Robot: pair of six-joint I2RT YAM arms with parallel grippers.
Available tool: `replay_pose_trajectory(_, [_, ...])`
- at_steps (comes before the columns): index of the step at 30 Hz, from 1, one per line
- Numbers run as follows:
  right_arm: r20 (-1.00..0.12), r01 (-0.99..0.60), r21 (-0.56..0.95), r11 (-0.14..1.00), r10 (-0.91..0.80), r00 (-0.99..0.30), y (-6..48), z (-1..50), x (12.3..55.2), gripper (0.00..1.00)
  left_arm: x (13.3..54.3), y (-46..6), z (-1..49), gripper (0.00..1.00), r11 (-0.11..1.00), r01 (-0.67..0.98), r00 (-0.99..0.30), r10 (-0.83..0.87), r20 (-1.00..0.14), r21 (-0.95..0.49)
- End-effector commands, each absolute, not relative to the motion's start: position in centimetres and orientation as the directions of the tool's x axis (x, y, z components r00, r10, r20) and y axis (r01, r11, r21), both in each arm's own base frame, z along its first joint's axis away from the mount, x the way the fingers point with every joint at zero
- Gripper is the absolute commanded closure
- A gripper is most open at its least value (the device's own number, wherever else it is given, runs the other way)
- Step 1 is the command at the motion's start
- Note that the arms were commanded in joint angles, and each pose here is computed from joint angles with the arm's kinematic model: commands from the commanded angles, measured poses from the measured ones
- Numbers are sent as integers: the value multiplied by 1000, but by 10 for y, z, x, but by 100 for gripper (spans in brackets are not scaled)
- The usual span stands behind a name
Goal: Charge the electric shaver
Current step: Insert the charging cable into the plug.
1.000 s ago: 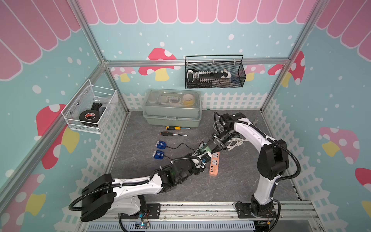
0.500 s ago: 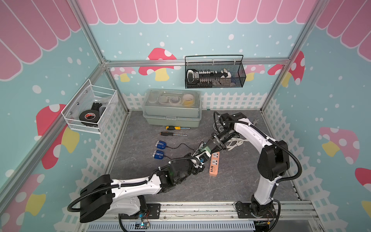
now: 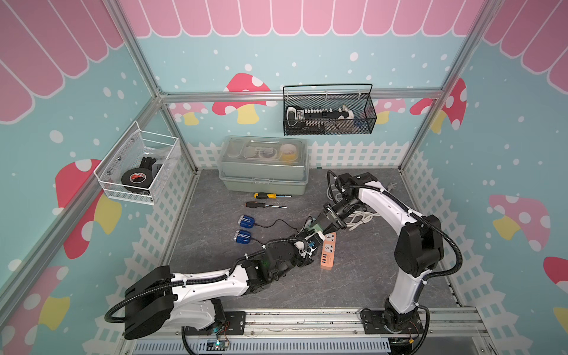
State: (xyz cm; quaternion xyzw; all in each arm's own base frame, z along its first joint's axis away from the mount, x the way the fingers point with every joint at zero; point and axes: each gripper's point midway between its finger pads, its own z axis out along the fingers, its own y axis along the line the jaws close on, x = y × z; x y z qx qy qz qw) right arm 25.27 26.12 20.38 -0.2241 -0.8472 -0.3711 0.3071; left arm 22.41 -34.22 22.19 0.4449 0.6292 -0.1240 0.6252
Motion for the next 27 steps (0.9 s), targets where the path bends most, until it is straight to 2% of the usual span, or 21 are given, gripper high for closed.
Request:
replay_pose_trajectory(1, [753,651,550,523,27,-657,278,252,231,100,214,-343,199,47,515,773,112,464,-878,371])
replay_pose_trajectory(5, [758,657,542,524,32,-651,278,250,232,100,217,-334,212,21,567,745,95,431,-897,351])
replay_pose_trajectory(7, [761,664,536,521,42,-648,277,247,235,100,218,-330,221,18,589,734,83,418,-905,339])
replay_pose_trajectory(11, [754,676,537,504,72,-653,276,242,247,100,222,-317,232,2,661,696,23,369,-929,280])
replay_pose_trajectory(17, [744,743,568,354,166,-647,285,245,294,100,228,-288,250,1,797,598,-143,214,-966,88])
replay_pose_trajectory(20, [750,784,560,268,238,-617,284,244,314,100,233,-269,260,1,860,506,-253,72,-965,-69])
replay_pose_trajectory(22, [746,804,571,165,305,-592,285,245,335,100,240,-255,262,1,880,413,-373,-73,-925,-236])
replay_pose_trajectory(24, [746,812,577,84,350,-566,284,245,350,100,244,-247,262,2,845,332,-482,-230,-846,-419])
replay_pose_trajectory(27, [738,800,599,-11,395,-547,285,249,373,100,252,-245,254,8,689,208,-602,-469,-646,-694])
